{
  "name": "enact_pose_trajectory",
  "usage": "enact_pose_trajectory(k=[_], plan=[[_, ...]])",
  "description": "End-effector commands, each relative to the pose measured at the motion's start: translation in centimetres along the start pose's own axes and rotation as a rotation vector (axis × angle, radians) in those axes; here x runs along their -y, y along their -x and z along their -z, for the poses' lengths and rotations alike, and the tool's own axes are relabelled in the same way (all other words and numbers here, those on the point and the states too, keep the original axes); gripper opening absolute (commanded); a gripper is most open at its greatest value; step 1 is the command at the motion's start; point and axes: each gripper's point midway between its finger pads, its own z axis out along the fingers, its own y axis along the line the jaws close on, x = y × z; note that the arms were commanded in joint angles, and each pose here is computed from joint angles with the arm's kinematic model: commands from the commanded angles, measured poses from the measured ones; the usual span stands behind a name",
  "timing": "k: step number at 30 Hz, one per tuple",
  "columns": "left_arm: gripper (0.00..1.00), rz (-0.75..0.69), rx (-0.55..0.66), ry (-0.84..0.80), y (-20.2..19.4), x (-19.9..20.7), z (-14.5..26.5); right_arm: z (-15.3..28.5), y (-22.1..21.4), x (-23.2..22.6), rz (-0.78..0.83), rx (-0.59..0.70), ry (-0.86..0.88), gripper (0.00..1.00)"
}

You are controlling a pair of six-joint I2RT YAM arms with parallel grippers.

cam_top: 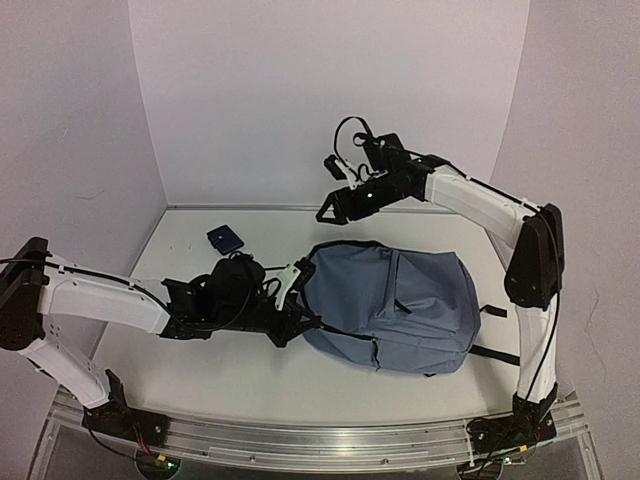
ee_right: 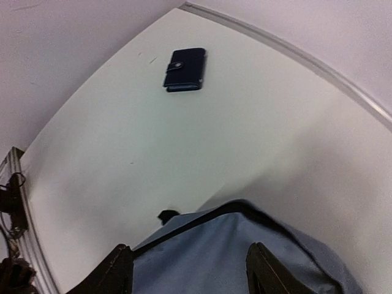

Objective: Pack the student bag
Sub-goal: Zip the student bag at the center of the board.

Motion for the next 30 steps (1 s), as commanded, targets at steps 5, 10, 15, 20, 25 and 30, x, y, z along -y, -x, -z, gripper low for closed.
enact_pose_trajectory(k=[5,10,15,20,25,30], plan=[[0.00,-0.044,0.044,-0.070,2.2,1.8,-0.7,-1.9,-7.8,-5.3,-0.158,-0.300,0.077,0.65],[0.00,-0.048,0.022,-0.079,1.7,2.1,-1.5,-2.8,-9.9,-7.2,-0.123,-0.379,0.080,0.61],[0.00,-0.059,0.009,-0.082,1.5,2.5,-1.8,-3.8,-12.0,-8.0,-0.107,-0.444,0.067,0.58],[0.00,-0.060,0.008,-0.076,1.4,2.5,-1.9,-4.8,-13.6,-8.7,-0.100,-0.492,0.076,0.55],[0.00,-0.057,-0.001,-0.068,1.1,2.4,-2.0,-5.4,-13.5,-9.2,-0.097,-0.495,0.080,0.34],[0.00,-0.073,-0.022,-0.071,0.7,2.9,-2.5,-5.8,-12.7,-9.3,-0.112,-0.480,0.079,0.00]])
